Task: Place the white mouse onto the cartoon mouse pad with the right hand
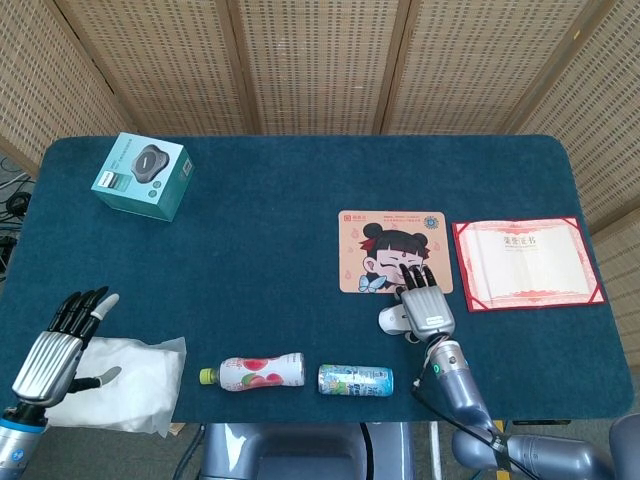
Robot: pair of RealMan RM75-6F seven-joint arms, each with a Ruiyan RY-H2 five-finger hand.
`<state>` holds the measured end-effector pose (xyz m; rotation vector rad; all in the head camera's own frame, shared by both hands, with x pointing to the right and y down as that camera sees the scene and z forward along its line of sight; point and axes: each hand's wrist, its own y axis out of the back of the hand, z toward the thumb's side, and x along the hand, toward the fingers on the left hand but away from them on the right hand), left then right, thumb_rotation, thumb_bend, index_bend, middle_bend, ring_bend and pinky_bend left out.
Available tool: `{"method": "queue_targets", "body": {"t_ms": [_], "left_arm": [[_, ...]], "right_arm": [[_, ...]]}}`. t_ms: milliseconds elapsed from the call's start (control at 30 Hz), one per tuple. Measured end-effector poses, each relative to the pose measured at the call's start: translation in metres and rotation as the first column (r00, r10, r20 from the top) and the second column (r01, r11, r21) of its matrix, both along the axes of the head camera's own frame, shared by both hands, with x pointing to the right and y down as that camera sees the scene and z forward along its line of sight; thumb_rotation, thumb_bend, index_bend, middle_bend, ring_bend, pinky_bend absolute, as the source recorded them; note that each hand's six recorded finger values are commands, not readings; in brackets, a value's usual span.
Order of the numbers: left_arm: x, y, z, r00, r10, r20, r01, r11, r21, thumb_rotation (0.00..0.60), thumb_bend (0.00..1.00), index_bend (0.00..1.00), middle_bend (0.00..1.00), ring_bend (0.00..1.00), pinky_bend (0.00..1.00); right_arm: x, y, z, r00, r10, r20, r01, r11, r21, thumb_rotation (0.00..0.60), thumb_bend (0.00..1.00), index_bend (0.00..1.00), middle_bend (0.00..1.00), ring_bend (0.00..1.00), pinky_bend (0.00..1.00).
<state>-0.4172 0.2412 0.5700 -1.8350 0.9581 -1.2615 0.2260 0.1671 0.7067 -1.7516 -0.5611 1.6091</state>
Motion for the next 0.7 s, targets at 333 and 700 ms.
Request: {"method": "queue_targets", "body": {"t_ms": [333,700], "left_arm": [[0.0005,0.0003,-0.0004,1.000,0.002,-0.001,-0.002,1.000,0.001,0.600,0.15,0.00,0.00,0.00,0.00],[0.0004,0.0002,-0.0009,1.000,0.002,-0.004,-0.002,1.000,0.001,0.600,0.15,0.00,0.00,0.00,0.00]], "right_arm": [[0.0007,0.0032,0.0056,1.000,-0.001,-0.004,0.001,1.000,-0.009,0.600,0.00,0.37,0.00,0.00,0.00],[-0.0051,0.0046,0.0078,1.000,-0.011,-0.004,0.011,1.000,-0.005,0.600,0.00,0.42,0.00,0.00,0.00]]}}
